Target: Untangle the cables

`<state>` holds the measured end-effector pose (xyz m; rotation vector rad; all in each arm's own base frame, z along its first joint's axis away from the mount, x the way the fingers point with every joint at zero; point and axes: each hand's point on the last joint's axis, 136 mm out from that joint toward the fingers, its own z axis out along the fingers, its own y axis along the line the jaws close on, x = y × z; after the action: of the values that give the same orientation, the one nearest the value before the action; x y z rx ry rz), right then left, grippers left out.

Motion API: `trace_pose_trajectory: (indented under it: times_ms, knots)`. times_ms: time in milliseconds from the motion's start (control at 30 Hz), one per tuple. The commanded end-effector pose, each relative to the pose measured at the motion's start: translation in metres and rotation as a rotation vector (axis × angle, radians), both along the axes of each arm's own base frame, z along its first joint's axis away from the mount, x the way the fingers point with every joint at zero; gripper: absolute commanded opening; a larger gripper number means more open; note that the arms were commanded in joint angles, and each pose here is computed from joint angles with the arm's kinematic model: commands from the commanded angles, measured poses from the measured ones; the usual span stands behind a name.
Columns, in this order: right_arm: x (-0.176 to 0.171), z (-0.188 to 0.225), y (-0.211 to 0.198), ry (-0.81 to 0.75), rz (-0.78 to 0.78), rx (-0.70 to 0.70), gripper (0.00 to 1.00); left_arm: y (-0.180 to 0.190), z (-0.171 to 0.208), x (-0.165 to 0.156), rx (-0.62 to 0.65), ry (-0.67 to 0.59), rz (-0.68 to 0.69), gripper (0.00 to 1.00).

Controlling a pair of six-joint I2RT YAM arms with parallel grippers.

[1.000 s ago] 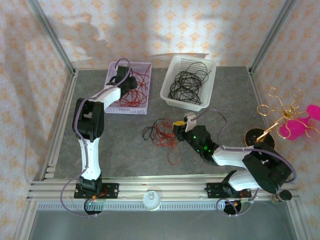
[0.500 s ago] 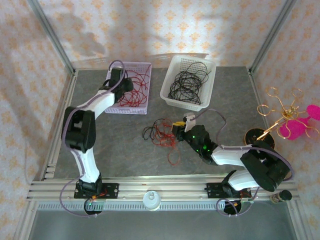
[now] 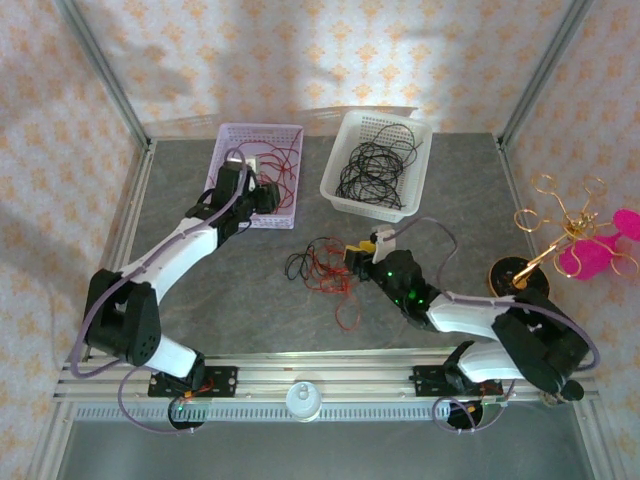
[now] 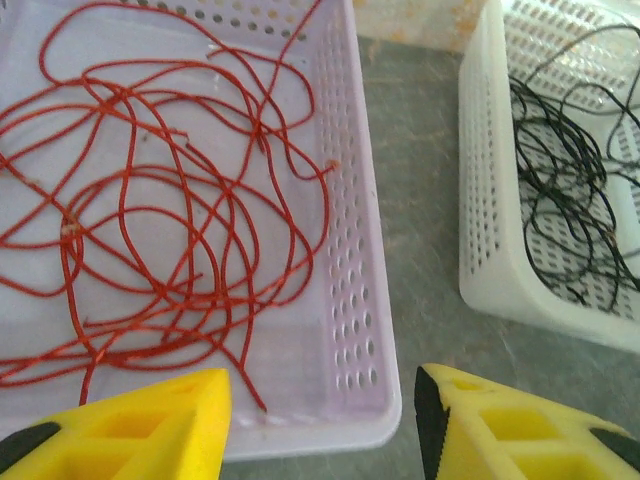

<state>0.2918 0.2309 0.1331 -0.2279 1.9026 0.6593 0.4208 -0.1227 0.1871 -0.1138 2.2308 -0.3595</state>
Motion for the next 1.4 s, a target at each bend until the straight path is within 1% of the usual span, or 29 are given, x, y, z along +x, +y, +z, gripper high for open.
trace_pose_trajectory:
  times_ms: [0, 33, 100, 133, 167, 267, 367, 400, 533, 567, 633, 700, 933, 1067, 1133, 1233, 1300, 1367]
  knots:
    - [-0.005, 0.016, -0.011, 0.02, -0.036, -0.032, 0.49, -0.009, -0.001, -0.031, 0.003, 0.065, -0.126, 0.54]
    - [-0.008, 0.022, -0.016, 0.03, -0.047, -0.027, 0.51, -0.013, -0.001, -0.037, -0.008, 0.068, -0.154, 0.55]
    - [-0.019, 0.028, -0.026, 0.077, -0.063, -0.005, 0.63, -0.02, 0.002, -0.049, -0.032, 0.062, -0.213, 0.58]
    - [-0.025, 0.029, -0.027, 0.102, -0.054, 0.009, 0.69, -0.022, 0.004, -0.052, -0.037, 0.059, -0.234, 0.58]
    - [-0.035, 0.028, -0.027, 0.141, -0.026, 0.01, 0.72, -0.026, 0.003, -0.056, -0.043, 0.061, -0.263, 0.59]
    - [-0.059, 0.012, -0.026, 0.307, 0.041, -0.047, 0.75, -0.036, 0.004, -0.066, -0.08, 0.053, -0.326, 0.59]
    - [-0.081, -0.008, -0.031, 0.503, 0.061, -0.139, 0.74, -0.04, 0.002, -0.072, -0.096, 0.044, -0.353, 0.6]
    - [-0.088, -0.011, -0.032, 0.548, 0.062, -0.15, 0.73, -0.041, 0.003, -0.072, -0.099, 0.045, -0.359, 0.6]
    - [-0.112, -0.013, -0.021, 0.65, 0.106, -0.087, 0.73, -0.047, 0.004, -0.074, -0.129, 0.053, -0.382, 0.6]
    - [-0.116, -0.016, -0.017, 0.671, 0.115, -0.074, 0.72, -0.047, 0.004, -0.074, -0.132, 0.052, -0.381, 0.6]
    - [-0.124, -0.028, -0.012, 0.711, 0.123, -0.078, 0.65, -0.045, 0.004, -0.075, -0.126, 0.043, -0.374, 0.6]
    - [-0.13, -0.04, -0.008, 0.739, 0.127, -0.087, 0.61, -0.043, 0.003, -0.074, -0.119, 0.039, -0.362, 0.61]
    - [-0.134, -0.064, -0.005, 0.778, 0.115, -0.086, 0.57, -0.047, -0.002, -0.075, -0.136, 0.063, -0.382, 0.62]
    - [-0.133, -0.067, 0.005, 0.769, 0.154, -0.05, 0.51, -0.047, 0.002, -0.077, -0.141, 0.043, -0.381, 0.64]
    - [-0.13, -0.068, 0.01, 0.751, 0.171, -0.051, 0.44, -0.048, 0.004, -0.078, -0.149, 0.038, -0.386, 0.64]
    - [-0.121, -0.072, 0.008, 0.7, 0.17, -0.115, 0.34, -0.048, 0.004, -0.077, -0.147, 0.038, -0.383, 0.64]
    - [-0.117, -0.074, 0.006, 0.687, 0.154, -0.145, 0.23, -0.047, 0.005, -0.078, -0.145, 0.036, -0.381, 0.65]
    - [-0.118, -0.07, 0.009, 0.691, 0.17, -0.145, 0.15, -0.046, 0.005, -0.078, -0.141, 0.032, -0.38, 0.65]
